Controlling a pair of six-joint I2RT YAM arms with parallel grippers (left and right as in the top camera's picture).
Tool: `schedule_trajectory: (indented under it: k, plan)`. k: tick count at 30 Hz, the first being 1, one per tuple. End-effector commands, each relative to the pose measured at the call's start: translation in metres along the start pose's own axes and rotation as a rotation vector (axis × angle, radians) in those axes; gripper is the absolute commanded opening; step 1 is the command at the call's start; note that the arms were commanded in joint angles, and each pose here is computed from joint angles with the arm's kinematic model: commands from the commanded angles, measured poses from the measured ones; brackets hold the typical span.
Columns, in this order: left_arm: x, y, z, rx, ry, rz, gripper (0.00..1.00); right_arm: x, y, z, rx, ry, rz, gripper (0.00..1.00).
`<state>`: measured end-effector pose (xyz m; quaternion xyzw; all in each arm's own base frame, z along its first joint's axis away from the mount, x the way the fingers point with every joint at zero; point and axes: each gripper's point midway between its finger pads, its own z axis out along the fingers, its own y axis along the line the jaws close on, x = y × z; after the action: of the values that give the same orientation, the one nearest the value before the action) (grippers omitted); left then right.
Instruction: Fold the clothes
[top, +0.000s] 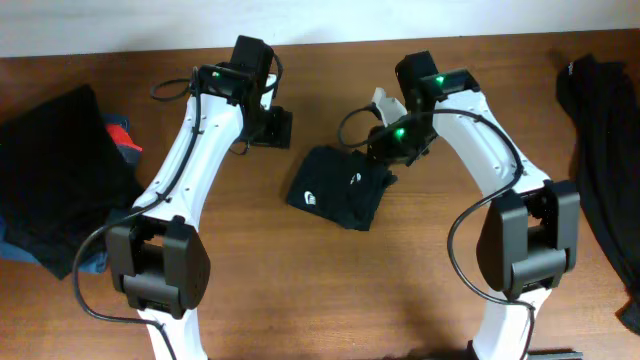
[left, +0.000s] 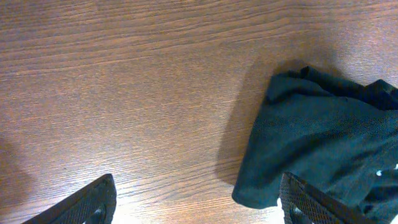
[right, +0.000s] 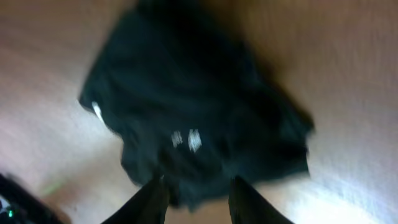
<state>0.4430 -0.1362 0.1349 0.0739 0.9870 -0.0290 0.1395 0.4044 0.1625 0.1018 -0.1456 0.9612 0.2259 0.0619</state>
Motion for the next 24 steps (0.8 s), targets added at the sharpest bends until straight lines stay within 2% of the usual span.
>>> schedule_trajectory:
  k: [1, 5, 10, 18, 24]
  plan:
    - [-0.002, 0.005, 0.000, -0.018, -0.003, 0.006, 0.84, 0.004, 0.008, 0.030, -0.101, 0.039, 0.013, 0.37]
    - [-0.002, 0.005, 0.000, -0.018, -0.002, 0.006, 0.84, 0.022, -0.006, 0.055, -0.077, 0.134, 0.055, 0.37]
    - [-0.002, 0.005, 0.000, -0.018, -0.003, 0.005, 0.84, 0.060, -0.053, 0.078, 0.135, 0.305, 0.134, 0.38]
    - [-0.001, 0.005, 0.000, -0.018, 0.000, 0.005, 0.83, 0.069, -0.064, 0.092, 0.162, 0.346, 0.137, 0.48]
    - [0.000, 0.005, 0.000, -0.019, 0.005, 0.006, 0.84, 0.068, -0.063, 0.071, 0.204, 0.365, 0.133, 0.47]
